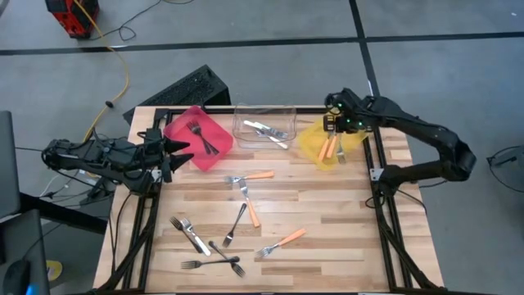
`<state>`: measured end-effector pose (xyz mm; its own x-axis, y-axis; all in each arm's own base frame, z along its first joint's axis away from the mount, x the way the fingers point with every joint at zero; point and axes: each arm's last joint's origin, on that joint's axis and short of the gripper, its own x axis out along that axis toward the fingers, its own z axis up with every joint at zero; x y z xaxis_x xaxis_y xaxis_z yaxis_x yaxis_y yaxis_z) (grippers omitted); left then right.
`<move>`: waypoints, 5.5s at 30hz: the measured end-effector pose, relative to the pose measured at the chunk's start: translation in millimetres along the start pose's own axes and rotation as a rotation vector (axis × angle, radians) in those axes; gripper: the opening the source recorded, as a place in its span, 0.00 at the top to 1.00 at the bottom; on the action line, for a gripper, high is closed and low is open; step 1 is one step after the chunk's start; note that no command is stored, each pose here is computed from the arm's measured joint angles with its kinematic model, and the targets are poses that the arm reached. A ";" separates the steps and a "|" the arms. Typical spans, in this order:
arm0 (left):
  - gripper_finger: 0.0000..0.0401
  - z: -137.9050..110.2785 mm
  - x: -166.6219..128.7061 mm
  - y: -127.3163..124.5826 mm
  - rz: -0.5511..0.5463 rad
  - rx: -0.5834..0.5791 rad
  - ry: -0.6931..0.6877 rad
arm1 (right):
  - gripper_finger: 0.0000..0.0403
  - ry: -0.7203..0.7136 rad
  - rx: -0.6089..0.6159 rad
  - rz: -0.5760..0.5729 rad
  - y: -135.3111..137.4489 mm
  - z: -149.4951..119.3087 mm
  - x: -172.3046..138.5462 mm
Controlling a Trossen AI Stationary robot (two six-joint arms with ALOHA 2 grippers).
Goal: Sort silverware by color (type)
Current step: Put the orange fork into the yellow bin
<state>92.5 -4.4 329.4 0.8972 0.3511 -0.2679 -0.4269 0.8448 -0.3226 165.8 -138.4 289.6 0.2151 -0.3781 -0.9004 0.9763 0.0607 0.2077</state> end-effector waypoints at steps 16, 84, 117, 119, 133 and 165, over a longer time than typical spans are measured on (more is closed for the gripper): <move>0.45 0.0 0.0 0.0 0.002 -0.029 -0.001 | 0.79 -0.147 0.246 0.046 -15.1 12.2 34.6; 0.45 0.6 0.0 1.1 0.038 -0.069 -0.023 | 0.56 -0.111 0.278 -0.062 -36.8 10.8 109.6; 0.45 -1.1 -0.1 -1.8 -0.061 -0.014 0.036 | 0.37 -0.143 -0.604 0.420 54.2 36.1 13.1; 0.45 -1.0 -0.1 -1.8 -0.061 -0.009 0.036 | 0.37 -0.106 -0.709 0.505 68.8 18.4 8.3; 0.45 -1.0 -0.1 -1.7 -0.060 -0.009 0.035 | 0.37 -0.083 -1.333 0.698 142.2 -151.6 -25.3; 0.45 -3.4 2.1 -2.7 -0.063 -0.014 0.066 | 0.37 0.206 -1.697 0.638 151.4 -341.6 34.2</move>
<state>95.2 -7.3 326.7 0.9131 0.2696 -0.3058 -0.3717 0.8586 -0.3530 329.1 173.4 159.7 0.3934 0.1750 -0.9025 -0.3099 0.9495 0.0490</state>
